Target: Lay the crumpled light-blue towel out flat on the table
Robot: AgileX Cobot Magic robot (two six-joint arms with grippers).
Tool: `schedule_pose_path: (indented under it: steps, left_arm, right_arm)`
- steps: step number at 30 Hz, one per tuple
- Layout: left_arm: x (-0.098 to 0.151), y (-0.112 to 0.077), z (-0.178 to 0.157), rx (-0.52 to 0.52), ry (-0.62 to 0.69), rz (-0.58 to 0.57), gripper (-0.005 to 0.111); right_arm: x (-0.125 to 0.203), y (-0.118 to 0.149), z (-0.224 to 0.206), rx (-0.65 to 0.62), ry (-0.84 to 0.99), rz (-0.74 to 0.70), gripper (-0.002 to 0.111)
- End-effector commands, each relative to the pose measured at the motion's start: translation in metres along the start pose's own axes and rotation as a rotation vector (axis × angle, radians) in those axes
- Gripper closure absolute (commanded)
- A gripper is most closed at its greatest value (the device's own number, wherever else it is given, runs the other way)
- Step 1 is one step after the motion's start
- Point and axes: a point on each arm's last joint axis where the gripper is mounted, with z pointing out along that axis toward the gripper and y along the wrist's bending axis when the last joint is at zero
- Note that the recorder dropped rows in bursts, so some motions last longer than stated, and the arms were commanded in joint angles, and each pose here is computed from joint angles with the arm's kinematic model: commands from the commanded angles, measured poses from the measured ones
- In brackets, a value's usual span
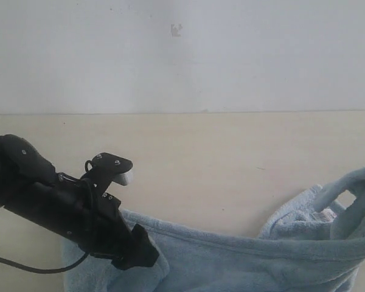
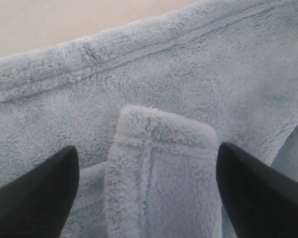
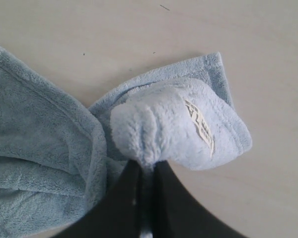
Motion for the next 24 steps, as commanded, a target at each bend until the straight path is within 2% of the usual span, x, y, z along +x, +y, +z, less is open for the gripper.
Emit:
schedule_pose_path:
  steps: [1,6,9,13,20,24]
  left_arm:
    - [0.0013,0.0012,0.0097,0.022,0.007,-0.008,0.034]
    - [0.002,0.0042,0.013,0.003,0.007,-0.01,0.035]
    - [0.002,0.0042,0.013,0.003,0.007,-0.01,0.039]
    - [0.0021,0.0036,0.013,0.009,0.008,-0.013,0.052]
    - [0.0023,0.0032,0.013,0.013,0.01,-0.013,0.085]
    - [0.0011,0.0039,0.013,0.006,-0.003,-0.033,0.098]
  right_arm:
    - [-0.0005,-0.0002,-0.0008,0.004,-0.014,-0.01,0.108]
    - [-0.0004,-0.0002,-0.0008,0.004,-0.013,-0.013,0.108]
    - [-0.0006,-0.0003,-0.0008,0.004,-0.015,-0.012,0.108]
    - [-0.0006,-0.0003,-0.0008,0.004,-0.015,-0.012,0.108]
    - [-0.0006,-0.0003,-0.0008,0.004,-0.015,-0.012,0.108]
    - [-0.0004,-0.0002,-0.0008,0.004,-0.013,-0.012,0.108]
